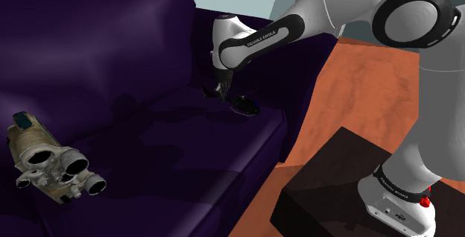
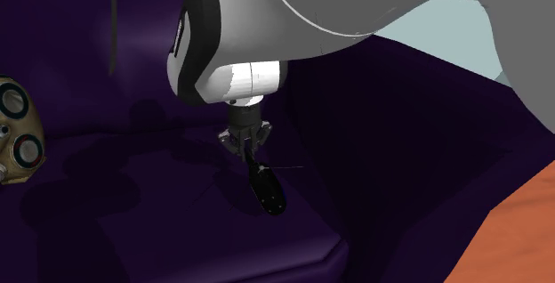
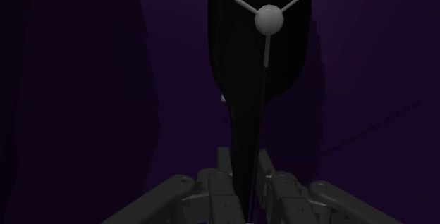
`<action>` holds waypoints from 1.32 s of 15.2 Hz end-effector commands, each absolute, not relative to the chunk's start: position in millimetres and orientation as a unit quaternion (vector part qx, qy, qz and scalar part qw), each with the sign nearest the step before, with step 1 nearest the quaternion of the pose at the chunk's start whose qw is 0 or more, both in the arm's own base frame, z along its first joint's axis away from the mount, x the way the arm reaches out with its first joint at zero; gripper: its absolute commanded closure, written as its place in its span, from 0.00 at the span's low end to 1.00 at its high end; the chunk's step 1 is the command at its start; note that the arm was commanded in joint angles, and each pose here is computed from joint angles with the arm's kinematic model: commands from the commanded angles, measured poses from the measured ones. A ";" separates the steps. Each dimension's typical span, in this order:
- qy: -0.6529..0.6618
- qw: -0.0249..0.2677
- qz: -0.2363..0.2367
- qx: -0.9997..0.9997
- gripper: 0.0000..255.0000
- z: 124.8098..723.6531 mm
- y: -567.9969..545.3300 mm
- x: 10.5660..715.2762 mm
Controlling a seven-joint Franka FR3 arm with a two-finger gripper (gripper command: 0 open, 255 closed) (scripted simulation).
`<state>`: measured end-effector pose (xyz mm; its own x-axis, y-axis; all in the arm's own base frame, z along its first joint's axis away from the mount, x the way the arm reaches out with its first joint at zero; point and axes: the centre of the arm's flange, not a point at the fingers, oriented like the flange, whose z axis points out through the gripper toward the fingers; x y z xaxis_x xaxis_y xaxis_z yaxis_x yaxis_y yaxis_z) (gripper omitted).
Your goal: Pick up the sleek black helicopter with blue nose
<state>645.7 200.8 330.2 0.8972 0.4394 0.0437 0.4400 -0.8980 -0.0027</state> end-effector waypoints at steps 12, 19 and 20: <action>-0.226 0.006 -0.021 -0.974 1.00 361.4 200.9 645.4; -0.226 0.006 -0.021 -0.974 1.00 398.3 200.9 645.5; -0.226 0.006 -0.021 -0.974 1.00 403.6 200.9 645.5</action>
<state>644.7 200.3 396.7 0.8973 0.4392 0.0436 0.4397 -0.8981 -0.0027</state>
